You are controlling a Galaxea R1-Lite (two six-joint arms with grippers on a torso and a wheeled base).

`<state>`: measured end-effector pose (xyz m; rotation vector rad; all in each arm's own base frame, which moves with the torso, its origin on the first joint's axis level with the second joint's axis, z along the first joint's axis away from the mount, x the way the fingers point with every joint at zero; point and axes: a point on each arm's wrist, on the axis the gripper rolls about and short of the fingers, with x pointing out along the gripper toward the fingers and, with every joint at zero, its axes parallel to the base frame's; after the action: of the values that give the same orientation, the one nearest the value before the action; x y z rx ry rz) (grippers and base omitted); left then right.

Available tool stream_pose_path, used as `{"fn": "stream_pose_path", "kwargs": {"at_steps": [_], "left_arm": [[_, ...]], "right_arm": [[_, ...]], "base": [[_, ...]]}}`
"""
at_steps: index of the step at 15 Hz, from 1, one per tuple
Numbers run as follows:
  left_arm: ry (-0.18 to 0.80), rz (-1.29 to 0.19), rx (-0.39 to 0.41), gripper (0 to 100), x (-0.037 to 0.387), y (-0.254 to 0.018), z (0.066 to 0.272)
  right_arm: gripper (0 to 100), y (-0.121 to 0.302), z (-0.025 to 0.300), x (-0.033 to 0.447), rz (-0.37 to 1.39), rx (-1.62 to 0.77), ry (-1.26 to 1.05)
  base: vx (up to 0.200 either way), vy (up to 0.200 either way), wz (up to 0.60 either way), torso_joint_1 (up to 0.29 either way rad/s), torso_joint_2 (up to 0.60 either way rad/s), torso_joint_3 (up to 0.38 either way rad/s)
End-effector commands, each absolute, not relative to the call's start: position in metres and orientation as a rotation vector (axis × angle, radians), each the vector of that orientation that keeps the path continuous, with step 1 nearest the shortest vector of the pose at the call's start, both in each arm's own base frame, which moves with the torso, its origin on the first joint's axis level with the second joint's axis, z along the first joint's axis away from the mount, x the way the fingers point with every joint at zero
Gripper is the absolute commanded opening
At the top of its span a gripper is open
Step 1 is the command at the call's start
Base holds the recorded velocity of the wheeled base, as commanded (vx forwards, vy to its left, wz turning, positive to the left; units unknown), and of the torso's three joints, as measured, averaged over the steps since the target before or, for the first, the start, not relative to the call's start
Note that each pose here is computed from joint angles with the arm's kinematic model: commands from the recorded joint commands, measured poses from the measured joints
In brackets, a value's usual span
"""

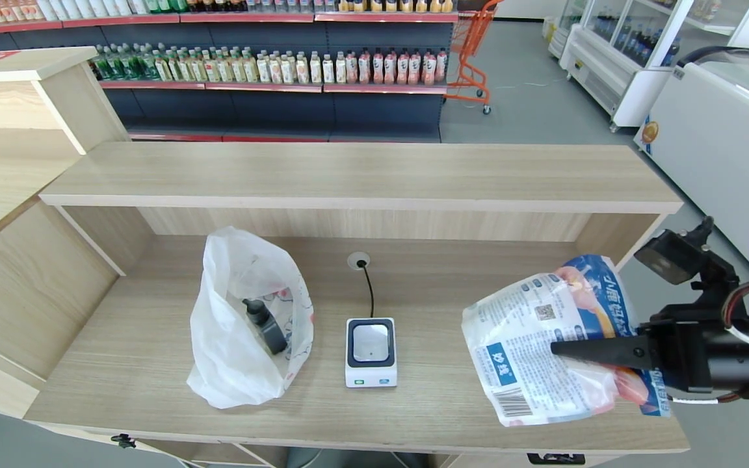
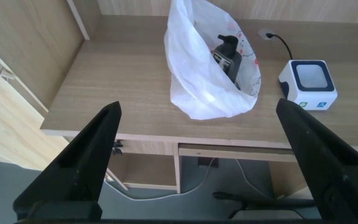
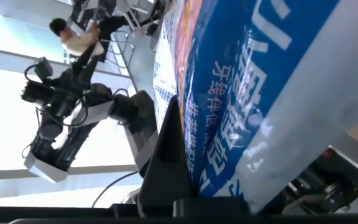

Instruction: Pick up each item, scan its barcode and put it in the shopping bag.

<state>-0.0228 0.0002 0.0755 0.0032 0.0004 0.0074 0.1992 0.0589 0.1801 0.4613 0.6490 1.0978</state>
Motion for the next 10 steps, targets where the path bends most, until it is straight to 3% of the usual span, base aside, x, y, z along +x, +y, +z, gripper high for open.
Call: {"fn": "stream_pose_path", "kwargs": {"at_steps": [1,10], "left_arm": [[0.0,0.008,0.003,100,-0.023,0.0,0.075],[0.0,0.008,0.003,100,-0.023,0.0,0.075]], "right_arm": [[0,0.064,0.183,0.196,1.12,0.47,0.66],[0,0.1,0.16,0.19,1.141,0.408,0.769]], "base": [[0.0,0.0,0.0,0.0,0.0,0.0],[0.0,0.0,0.0,0.0,0.0,0.0]]}}
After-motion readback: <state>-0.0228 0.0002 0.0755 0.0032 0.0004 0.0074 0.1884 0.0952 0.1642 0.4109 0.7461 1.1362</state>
